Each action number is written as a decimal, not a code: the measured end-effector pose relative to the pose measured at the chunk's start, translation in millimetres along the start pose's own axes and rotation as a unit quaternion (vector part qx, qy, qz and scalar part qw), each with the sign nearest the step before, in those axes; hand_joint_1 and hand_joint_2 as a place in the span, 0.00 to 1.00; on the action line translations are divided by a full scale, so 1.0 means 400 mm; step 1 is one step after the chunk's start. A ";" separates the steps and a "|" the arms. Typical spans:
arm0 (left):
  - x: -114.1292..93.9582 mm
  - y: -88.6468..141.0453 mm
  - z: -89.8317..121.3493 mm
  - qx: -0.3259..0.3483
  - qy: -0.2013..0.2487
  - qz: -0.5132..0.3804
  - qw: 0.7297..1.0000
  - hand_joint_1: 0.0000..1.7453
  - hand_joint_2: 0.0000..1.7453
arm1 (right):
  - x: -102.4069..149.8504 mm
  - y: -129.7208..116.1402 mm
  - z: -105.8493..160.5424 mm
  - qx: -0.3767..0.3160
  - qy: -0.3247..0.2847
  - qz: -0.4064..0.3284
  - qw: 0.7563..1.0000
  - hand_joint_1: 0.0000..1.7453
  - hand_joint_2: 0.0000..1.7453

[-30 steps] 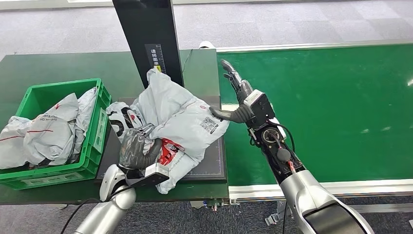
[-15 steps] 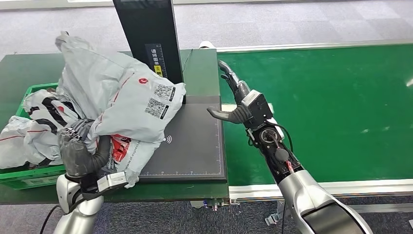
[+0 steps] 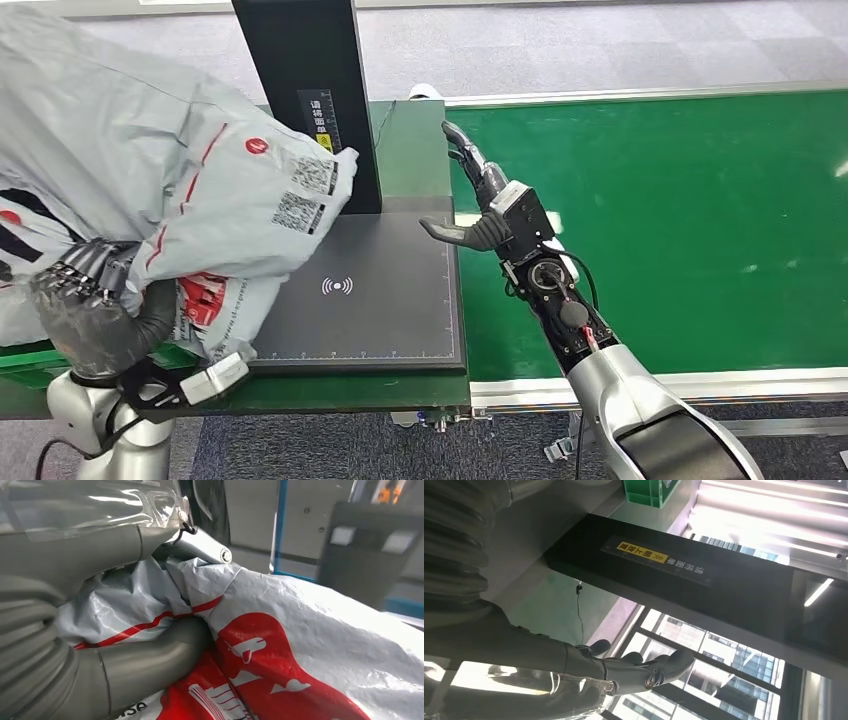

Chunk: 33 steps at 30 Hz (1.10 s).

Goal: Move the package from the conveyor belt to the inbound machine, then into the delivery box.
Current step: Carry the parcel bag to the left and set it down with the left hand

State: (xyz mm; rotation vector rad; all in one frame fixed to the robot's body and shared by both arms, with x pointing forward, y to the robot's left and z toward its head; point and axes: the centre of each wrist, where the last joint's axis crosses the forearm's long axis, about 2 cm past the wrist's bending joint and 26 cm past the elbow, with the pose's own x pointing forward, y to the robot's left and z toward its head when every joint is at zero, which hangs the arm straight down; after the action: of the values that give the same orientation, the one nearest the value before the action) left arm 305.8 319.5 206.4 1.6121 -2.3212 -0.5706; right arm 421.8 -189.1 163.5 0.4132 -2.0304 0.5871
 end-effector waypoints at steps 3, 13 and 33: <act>-0.124 0.006 0.006 -0.023 0.058 -0.087 0.994 0.97 1.00 | -0.015 0.014 0.028 -0.003 0.009 -0.001 1.000 0.00 1.00; -0.322 -0.022 0.047 -0.089 0.260 -0.170 0.946 0.99 1.00 | -0.023 0.015 0.049 -0.005 0.014 0.006 1.000 0.00 1.00; -0.496 -0.033 0.141 -0.163 0.410 -0.150 0.885 0.15 1.00 | -0.026 -0.013 0.063 -0.005 0.021 0.017 1.000 0.00 1.00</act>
State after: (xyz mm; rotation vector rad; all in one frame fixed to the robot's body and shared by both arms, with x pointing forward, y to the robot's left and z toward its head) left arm 362.7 510.6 152.7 1.6182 -1.3003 -0.2305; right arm 411.7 -207.0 144.5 0.3591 -2.0034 0.6012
